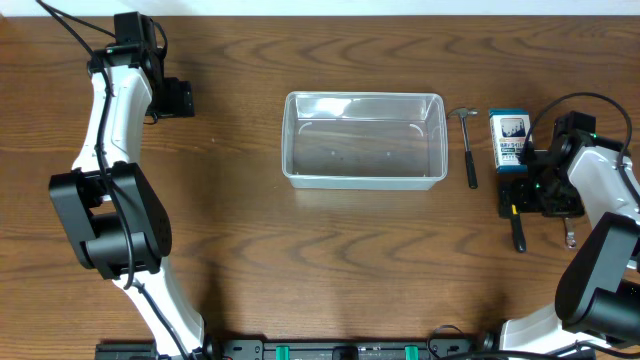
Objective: Pack container
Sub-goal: 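Lower the open right gripper over the yellow-handled screwdriver's grey grip, then align the right gripper fingers around the screwdriver handle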
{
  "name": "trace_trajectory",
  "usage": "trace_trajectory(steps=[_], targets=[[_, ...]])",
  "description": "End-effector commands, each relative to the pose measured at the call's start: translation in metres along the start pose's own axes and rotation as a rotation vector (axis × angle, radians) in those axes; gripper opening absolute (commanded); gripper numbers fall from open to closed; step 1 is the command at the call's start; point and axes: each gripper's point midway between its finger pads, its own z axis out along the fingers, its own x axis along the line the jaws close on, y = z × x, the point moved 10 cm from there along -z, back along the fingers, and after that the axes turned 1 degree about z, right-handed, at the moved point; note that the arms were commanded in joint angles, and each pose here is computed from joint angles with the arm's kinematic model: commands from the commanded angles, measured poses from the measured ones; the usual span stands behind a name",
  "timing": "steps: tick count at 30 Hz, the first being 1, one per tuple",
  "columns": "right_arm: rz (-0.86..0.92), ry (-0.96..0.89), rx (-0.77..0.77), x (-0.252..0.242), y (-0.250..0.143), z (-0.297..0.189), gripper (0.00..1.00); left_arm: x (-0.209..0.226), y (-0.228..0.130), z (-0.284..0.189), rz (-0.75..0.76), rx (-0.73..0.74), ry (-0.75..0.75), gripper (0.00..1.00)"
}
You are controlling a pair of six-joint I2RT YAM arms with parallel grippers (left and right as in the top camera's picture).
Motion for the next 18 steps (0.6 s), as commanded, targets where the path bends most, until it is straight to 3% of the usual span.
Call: trace_trajectory(steps=[1, 18], targets=[[-0.003, -0.03, 0.012, -0.006, -0.001, 0.004, 0.99, 0.0, -0.002, 0.009, 0.002, 0.024, 0.015, 0.98], [-0.011, 0.02, 0.079, -0.002, 0.0, 0.024, 0.99, 0.0, -0.002, 0.009, 0.002, 0.024, 0.015, 0.98]])
